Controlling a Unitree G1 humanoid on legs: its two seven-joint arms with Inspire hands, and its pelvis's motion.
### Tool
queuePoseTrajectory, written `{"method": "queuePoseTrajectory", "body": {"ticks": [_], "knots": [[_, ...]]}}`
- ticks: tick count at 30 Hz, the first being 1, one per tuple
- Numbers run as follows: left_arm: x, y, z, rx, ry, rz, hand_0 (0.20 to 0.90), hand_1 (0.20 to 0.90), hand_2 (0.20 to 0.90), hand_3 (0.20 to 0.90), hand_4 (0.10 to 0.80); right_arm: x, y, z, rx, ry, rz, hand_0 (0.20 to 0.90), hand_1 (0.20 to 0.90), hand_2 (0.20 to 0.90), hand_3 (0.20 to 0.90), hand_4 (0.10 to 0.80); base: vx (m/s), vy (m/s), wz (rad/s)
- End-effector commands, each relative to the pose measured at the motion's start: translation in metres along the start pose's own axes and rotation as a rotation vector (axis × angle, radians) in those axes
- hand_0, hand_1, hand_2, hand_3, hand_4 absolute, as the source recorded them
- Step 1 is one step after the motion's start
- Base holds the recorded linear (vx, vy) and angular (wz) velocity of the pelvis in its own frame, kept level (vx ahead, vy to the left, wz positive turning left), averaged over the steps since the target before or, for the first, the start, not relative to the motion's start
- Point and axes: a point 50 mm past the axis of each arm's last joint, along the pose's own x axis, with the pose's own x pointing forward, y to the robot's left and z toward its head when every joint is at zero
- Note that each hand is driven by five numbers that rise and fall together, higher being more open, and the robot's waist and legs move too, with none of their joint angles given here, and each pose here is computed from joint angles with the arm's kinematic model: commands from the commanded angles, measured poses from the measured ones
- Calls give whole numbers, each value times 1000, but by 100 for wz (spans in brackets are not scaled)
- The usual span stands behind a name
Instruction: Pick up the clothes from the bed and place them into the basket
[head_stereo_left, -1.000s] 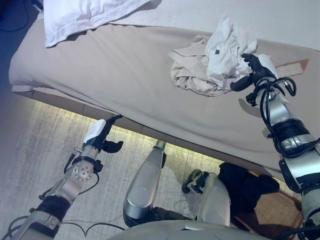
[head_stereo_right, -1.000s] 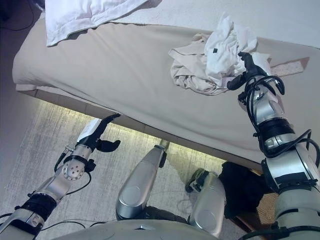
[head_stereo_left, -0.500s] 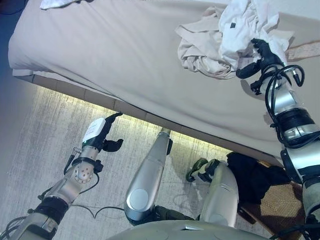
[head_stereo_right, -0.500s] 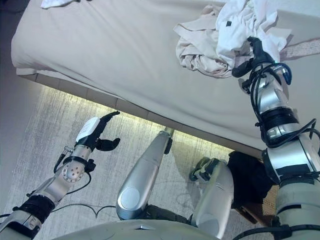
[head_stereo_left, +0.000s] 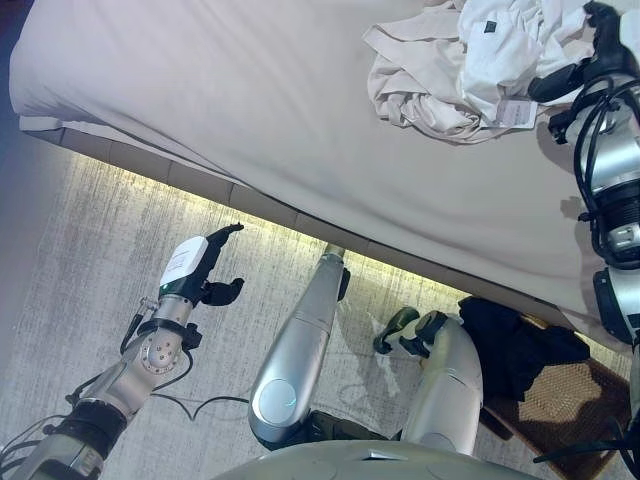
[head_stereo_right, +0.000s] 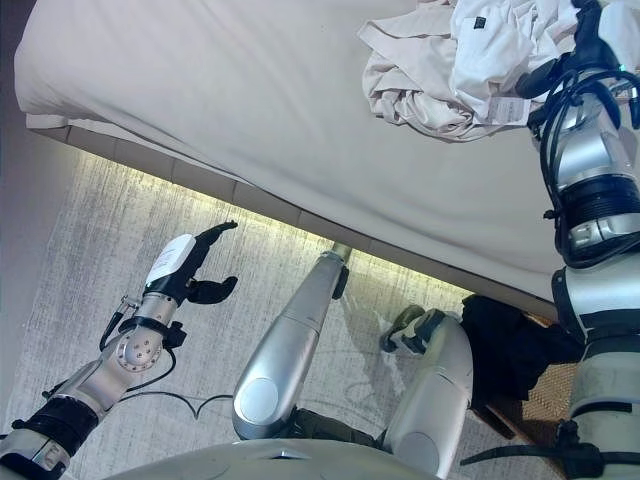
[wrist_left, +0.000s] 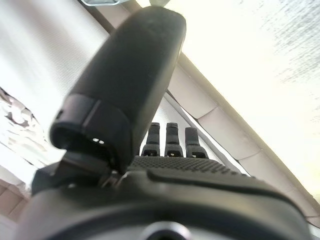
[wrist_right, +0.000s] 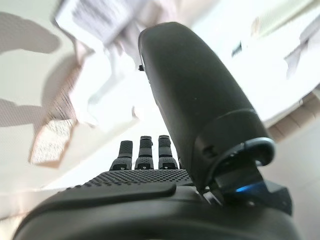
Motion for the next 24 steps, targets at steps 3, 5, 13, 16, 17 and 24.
{"method": "queuePoseTrajectory", "body": {"ticks": [3,5,13,16,17,24], "knots": [[-3,37,12,-16,-106,159,900,900,900,900,800,14,-73,38,-30,-125,-224,900,900,900,900,800,0,0,0],[-3,38,13,-17,-106,159,900,900,900,900,800,14,-74,37,-32,-120,-223,900,900,900,900,800,0,0,0],[-6,44,13,-23,-116,194,900,900,900,900,800,16,-70,38,-16,-114,-191,900,900,900,900,800,1,-3,0],[-5,47,17,-19,-135,212,900,900,900,900,800,16,-67,39,-19,-111,-175,900,900,900,900,800,0,0,0],[-5,48,18,-21,-140,224,900,900,900,900,800,16,-66,39,-20,-107,-166,900,900,900,900,800,0,0,0],[0,54,29,-12,-186,263,900,900,900,900,800,17,-60,37,-20,-89,-142,900,900,900,900,800,0,0,0]]}}
